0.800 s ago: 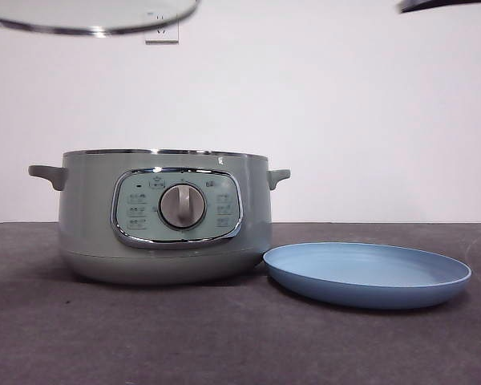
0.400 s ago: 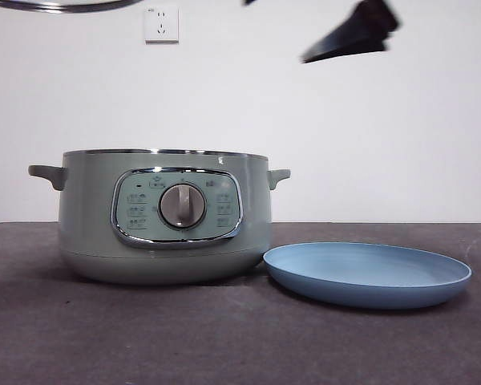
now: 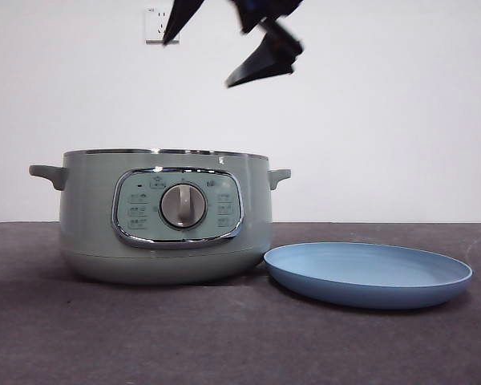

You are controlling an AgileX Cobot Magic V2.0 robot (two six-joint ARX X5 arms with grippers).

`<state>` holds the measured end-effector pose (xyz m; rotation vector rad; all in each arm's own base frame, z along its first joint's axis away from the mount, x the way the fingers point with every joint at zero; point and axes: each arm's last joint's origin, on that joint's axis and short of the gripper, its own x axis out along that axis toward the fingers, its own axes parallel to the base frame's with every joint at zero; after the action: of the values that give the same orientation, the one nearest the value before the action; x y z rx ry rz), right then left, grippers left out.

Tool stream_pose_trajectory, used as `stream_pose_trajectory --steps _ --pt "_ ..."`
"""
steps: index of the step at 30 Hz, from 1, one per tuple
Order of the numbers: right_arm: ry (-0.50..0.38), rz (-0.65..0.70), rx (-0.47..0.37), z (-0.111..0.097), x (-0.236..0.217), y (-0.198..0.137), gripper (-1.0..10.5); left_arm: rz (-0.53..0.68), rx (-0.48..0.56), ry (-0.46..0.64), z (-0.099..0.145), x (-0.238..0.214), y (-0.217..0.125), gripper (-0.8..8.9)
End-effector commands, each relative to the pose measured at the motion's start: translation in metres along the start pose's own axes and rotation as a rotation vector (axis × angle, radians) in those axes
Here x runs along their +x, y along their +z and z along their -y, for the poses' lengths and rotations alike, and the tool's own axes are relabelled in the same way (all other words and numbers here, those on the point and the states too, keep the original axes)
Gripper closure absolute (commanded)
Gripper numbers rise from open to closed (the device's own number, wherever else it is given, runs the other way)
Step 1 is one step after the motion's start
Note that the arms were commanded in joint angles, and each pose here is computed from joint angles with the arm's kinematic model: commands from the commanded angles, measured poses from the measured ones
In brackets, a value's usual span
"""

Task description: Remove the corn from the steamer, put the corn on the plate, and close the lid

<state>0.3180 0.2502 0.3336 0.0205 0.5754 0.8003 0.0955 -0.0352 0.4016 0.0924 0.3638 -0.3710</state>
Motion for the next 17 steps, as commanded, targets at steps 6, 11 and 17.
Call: stream_pose_trajectory --steps 6,11,17 --pt "-0.06 -0.073 -0.023 0.002 0.06 -0.014 3.2 0.064 -0.005 0.002 0.0 -0.015 0.001 8.22" --pt "-0.095 -0.15 -0.026 0.003 0.092 -0.039 3.2 0.057 -0.005 0.001 0.0 -0.015 0.0 8.22" --pt "-0.107 -0.18 -0.036 -0.001 0.111 -0.055 3.2 0.047 -0.006 -0.002 0.0 -0.015 -0.001 8.22"
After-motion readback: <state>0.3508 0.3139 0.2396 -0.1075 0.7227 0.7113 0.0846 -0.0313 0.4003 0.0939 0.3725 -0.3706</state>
